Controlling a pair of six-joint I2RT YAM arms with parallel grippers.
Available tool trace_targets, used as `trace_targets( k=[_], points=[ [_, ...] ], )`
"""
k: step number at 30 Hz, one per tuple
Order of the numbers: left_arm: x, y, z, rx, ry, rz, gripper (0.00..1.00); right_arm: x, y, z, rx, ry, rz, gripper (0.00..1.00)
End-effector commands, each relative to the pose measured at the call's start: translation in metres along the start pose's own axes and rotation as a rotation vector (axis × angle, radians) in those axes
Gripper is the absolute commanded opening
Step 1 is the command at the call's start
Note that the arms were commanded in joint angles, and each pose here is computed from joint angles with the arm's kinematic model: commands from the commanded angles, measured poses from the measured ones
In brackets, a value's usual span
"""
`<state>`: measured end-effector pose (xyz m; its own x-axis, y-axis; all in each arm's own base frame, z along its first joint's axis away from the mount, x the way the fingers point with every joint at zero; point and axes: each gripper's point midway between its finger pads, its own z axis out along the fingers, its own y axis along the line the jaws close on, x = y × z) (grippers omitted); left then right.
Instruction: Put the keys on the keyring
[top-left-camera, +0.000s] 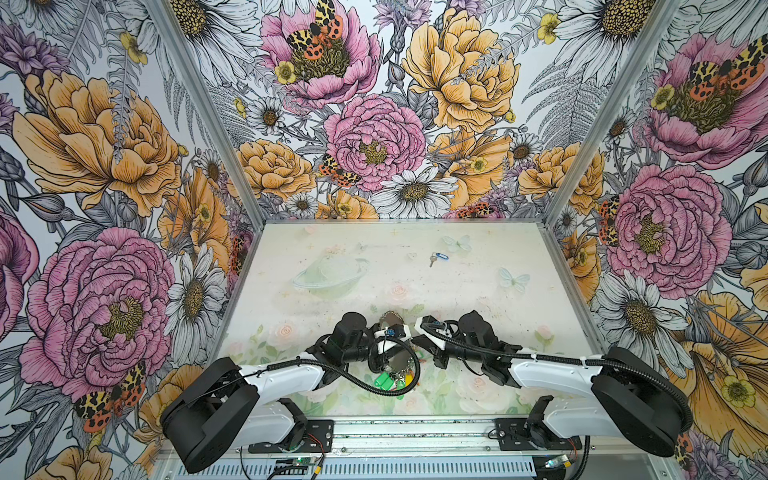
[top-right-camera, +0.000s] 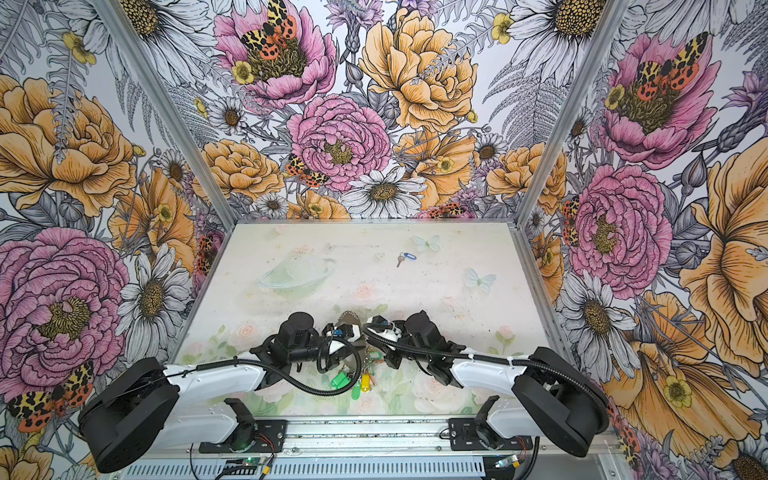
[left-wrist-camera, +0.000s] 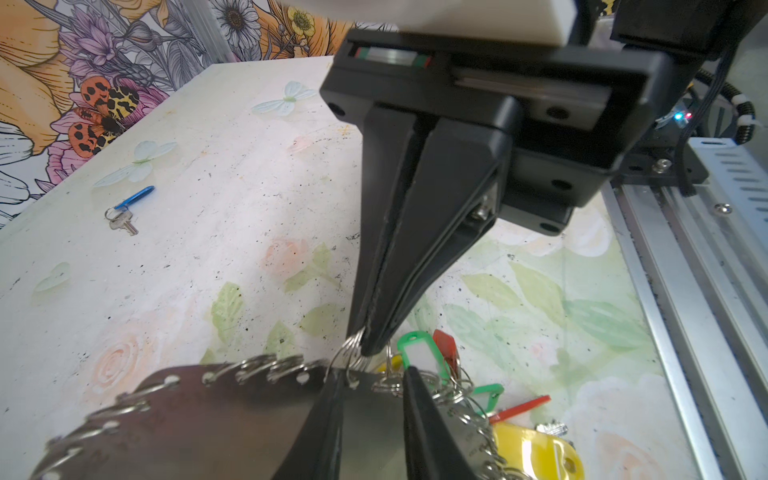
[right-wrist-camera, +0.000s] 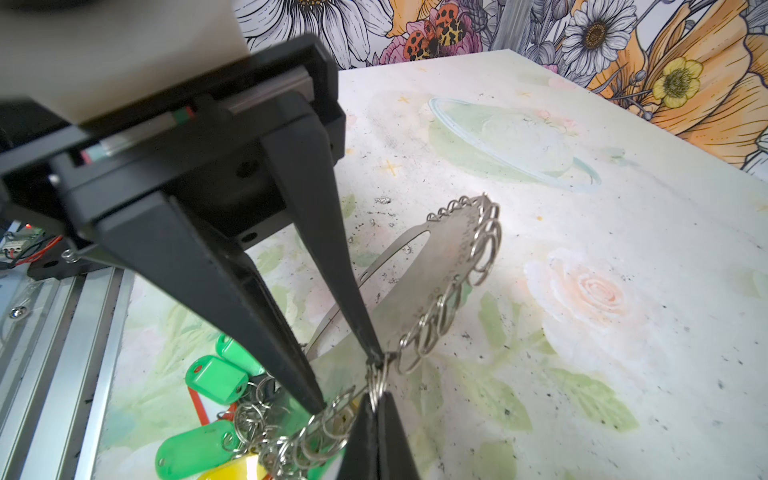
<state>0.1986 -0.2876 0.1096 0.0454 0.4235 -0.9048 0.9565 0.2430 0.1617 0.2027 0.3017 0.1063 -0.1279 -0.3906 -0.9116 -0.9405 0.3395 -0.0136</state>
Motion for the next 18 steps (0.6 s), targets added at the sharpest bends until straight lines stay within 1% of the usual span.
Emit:
trace_targets(
  k=[1,10,18],
  points=[
    [-0.003,0.0,0.0,0.008,-0.02,-0.009,0.26,-0.021,0.002,0.001,-0.004,-0.071,-0.049,0.01],
    [-0.004,-0.003,0.003,0.029,-0.022,-0.01,0.22,-0.023,0.006,0.003,-0.003,-0.071,-0.067,0.01],
    [-0.004,-0.006,0.007,0.048,-0.019,-0.009,0.14,-0.025,0.014,0.004,-0.023,-0.074,-0.084,0.02]
  ],
)
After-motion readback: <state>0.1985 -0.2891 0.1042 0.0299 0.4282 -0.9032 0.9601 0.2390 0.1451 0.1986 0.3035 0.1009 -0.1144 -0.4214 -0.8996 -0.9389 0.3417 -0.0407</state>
